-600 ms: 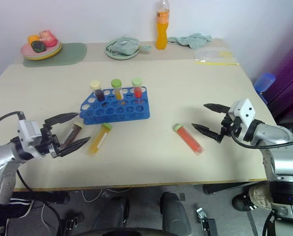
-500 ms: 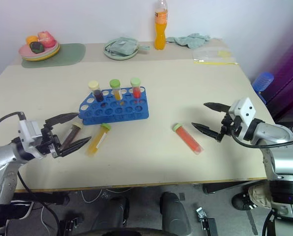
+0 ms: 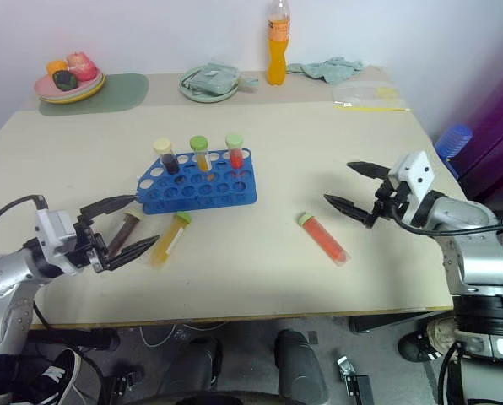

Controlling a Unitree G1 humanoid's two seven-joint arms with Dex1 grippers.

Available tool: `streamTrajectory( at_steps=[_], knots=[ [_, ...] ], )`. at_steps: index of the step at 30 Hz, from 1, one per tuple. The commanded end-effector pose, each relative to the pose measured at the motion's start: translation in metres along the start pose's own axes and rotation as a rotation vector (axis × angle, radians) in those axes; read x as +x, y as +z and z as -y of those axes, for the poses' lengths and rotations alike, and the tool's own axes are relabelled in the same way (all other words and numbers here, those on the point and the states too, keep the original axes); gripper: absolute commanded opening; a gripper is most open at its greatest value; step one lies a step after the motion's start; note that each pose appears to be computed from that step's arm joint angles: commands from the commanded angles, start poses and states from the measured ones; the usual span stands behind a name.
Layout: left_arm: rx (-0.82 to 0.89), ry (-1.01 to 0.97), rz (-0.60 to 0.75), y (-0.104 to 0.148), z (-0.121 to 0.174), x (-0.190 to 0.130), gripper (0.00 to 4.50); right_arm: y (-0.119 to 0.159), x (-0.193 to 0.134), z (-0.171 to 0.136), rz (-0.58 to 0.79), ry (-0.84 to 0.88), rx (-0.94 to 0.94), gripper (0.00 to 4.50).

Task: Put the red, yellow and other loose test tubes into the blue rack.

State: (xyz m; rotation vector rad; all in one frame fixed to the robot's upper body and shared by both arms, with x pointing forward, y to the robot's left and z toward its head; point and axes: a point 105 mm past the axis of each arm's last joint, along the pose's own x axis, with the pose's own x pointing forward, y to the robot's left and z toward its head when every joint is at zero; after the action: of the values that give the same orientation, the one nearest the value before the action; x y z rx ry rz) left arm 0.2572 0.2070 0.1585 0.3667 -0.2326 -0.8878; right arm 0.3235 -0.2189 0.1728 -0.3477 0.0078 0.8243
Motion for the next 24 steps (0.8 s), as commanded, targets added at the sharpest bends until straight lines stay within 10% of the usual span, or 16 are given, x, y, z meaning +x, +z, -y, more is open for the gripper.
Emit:
streamTrajectory(
  at_steps=[1,8,16,24],
  knots=[
    [0.039,-0.008,0.067,0.016,0.002,0.012,4.47,0.021,0.001,0.008,-0.028,-0.084,0.011,4.50],
    [0.033,-0.067,0.090,0.015,0.003,0.024,4.47,0.051,0.013,0.005,-0.144,-0.192,0.137,4.50],
    [0.041,-0.107,0.094,0.014,0.004,0.032,4.47,0.023,0.002,-0.020,-0.592,-0.175,0.347,4.50],
    [0.039,-0.140,0.088,0.015,0.015,0.030,4.47,0.003,-0.007,-0.035,-0.756,-0.110,0.377,4.50]
  ],
)
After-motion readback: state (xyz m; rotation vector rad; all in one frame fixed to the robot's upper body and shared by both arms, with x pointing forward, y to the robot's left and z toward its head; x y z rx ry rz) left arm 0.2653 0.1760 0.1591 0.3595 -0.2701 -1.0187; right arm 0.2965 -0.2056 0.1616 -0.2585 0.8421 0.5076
